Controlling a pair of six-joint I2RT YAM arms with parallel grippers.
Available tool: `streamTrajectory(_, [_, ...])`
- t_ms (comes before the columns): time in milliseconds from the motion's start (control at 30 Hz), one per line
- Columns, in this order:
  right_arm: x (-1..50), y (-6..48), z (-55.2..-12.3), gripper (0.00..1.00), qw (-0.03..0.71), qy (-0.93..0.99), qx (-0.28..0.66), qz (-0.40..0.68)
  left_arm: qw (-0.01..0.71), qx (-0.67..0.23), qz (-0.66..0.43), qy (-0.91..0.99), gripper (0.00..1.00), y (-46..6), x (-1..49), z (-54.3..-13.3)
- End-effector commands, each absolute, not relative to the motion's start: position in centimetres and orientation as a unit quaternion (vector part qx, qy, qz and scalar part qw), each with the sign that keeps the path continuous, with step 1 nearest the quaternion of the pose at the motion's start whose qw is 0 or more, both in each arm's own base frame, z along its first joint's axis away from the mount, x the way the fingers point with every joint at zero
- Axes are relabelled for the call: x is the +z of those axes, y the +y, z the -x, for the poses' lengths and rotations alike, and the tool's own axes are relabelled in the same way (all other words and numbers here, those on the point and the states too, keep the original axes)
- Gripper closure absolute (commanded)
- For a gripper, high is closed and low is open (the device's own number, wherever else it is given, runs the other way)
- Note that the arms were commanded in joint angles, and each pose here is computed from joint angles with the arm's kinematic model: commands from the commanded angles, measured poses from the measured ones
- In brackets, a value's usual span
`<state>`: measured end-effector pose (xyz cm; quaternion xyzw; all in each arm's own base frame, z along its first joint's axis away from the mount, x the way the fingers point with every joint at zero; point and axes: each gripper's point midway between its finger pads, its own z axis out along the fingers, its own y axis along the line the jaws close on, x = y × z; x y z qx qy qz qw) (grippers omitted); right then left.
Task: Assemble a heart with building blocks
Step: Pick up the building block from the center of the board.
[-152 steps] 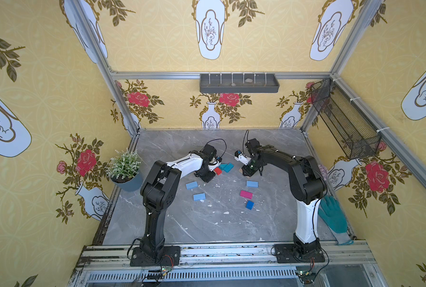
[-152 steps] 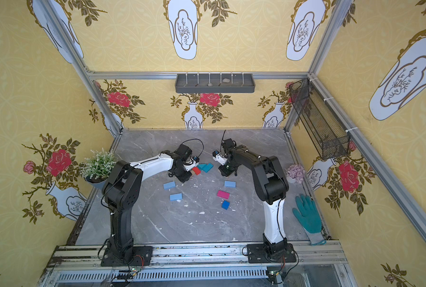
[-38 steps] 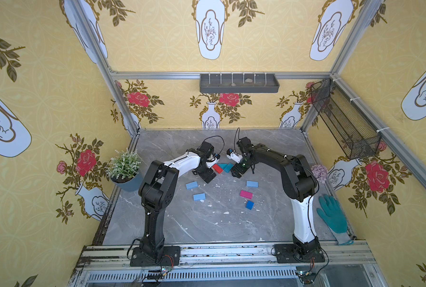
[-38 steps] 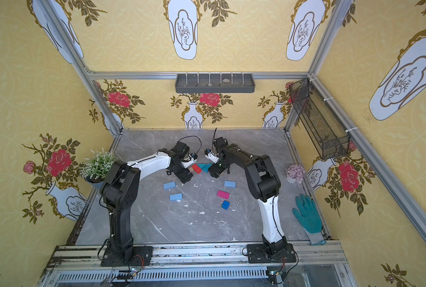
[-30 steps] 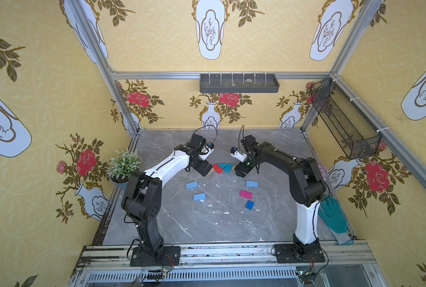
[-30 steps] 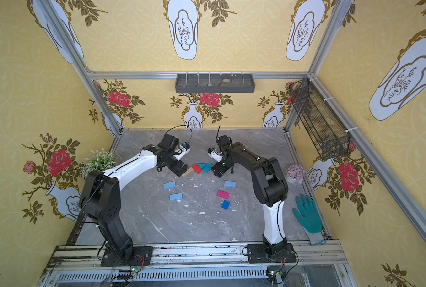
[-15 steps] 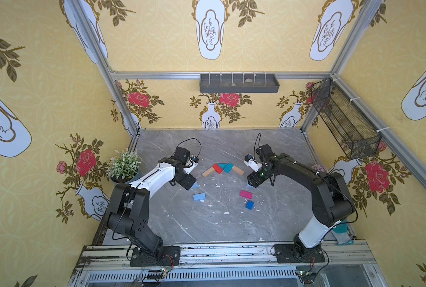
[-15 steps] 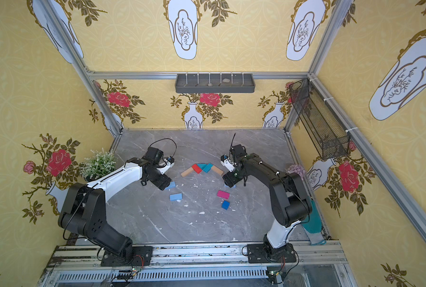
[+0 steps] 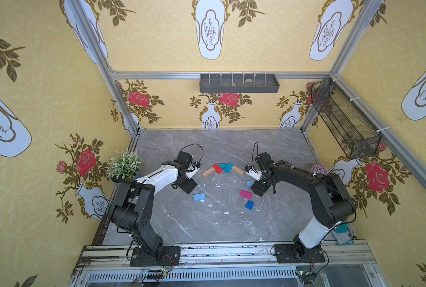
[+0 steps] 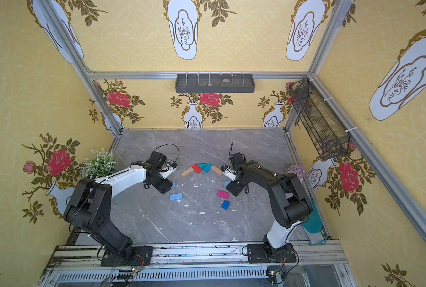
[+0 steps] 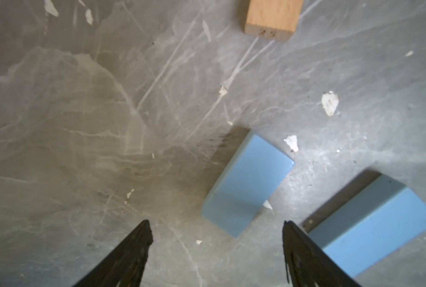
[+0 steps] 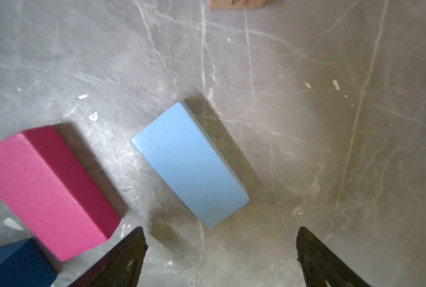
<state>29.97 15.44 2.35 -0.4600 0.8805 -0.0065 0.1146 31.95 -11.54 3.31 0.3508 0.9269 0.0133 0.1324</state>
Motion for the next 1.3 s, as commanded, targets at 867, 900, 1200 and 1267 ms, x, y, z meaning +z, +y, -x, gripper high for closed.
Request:
streamTrajectory(867, [0.6,19.0,-28.2,0.8,0.046,0.867,0.071,0.492,0.054,-0.043,-0.347,0.935,0.66,-13.8,-0.4,-30.9])
streamTrajectory(900, [0.9,19.2,-28.0,0.83,0.045,0.867,0.077,0.49,0.048,-0.052,-0.336,0.939,0.68,-14.0,-0.4,-30.5])
streamTrajectory(1200, [2.7,20.2,-27.6,0.91,0.077,0.884,0.1,0.45,0.089,-0.038,-0.191,0.977,0.73,-15.3,3.4,-30.4])
streamTrajectory(1267, [3.0,20.3,-27.8,0.92,0.083,0.889,0.101,0.44,0.089,-0.046,-0.158,0.982,0.72,-16.0,5.2,-30.9])
